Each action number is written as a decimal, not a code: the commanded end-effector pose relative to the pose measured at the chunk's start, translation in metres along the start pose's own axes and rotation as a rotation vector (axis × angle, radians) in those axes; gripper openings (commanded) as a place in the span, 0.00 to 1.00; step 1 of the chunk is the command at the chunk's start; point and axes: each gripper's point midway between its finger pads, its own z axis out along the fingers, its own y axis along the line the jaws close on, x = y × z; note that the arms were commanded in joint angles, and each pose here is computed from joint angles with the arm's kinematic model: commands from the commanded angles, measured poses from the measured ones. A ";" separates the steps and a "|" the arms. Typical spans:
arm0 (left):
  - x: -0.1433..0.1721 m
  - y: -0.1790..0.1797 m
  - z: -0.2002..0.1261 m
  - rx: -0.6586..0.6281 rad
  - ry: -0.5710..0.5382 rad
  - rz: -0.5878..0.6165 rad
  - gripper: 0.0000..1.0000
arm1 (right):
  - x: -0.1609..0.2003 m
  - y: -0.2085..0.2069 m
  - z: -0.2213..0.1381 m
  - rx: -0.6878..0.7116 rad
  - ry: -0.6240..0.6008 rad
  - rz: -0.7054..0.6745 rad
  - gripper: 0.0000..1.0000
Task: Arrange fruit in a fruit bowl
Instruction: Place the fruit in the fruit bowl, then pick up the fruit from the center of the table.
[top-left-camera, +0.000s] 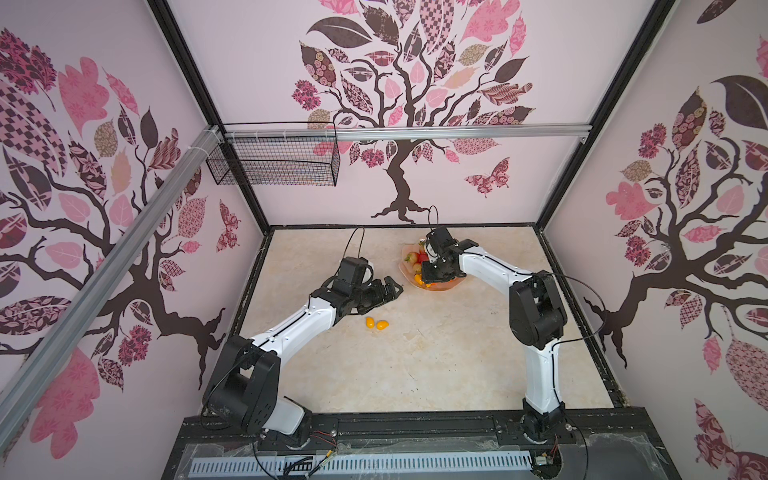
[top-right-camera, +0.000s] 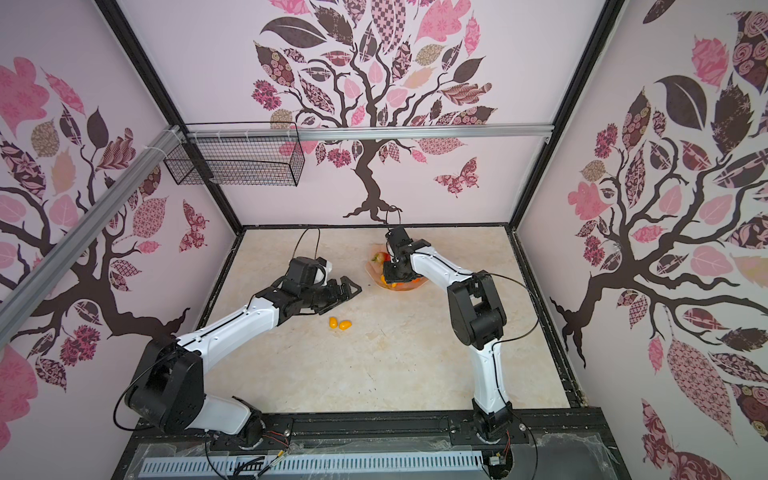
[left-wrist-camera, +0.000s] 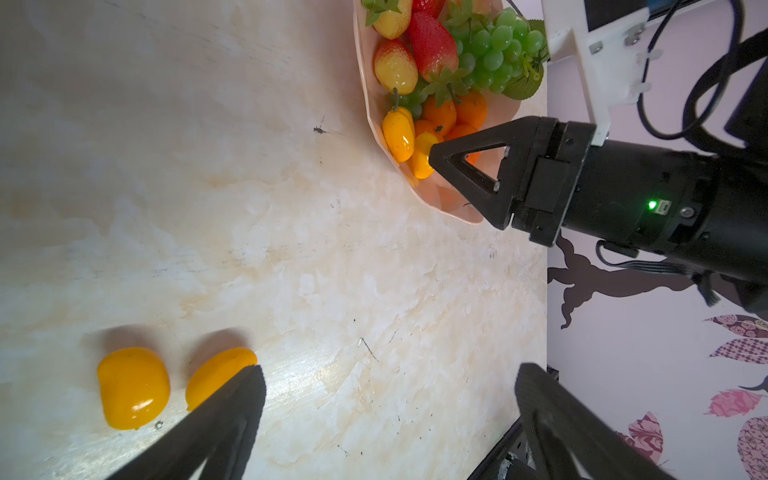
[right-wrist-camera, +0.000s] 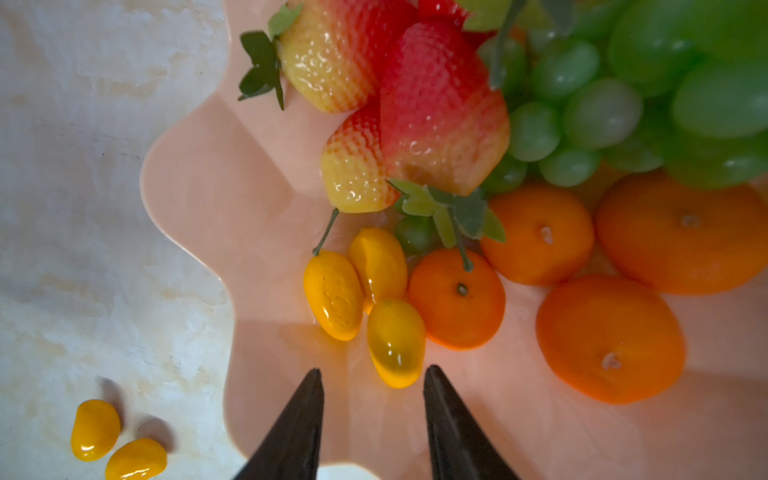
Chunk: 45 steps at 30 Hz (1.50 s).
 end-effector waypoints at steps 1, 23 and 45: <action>-0.012 -0.012 -0.016 0.006 -0.060 0.049 0.98 | -0.001 -0.009 -0.013 0.055 -0.026 -0.015 0.64; -0.017 0.039 -0.110 -0.213 -0.260 0.060 0.98 | 0.027 0.069 -0.114 -0.140 -0.533 -0.190 1.00; 0.016 0.125 -0.176 -0.274 -0.344 -0.214 0.98 | 0.116 0.192 -0.012 -0.118 -0.077 -0.252 1.00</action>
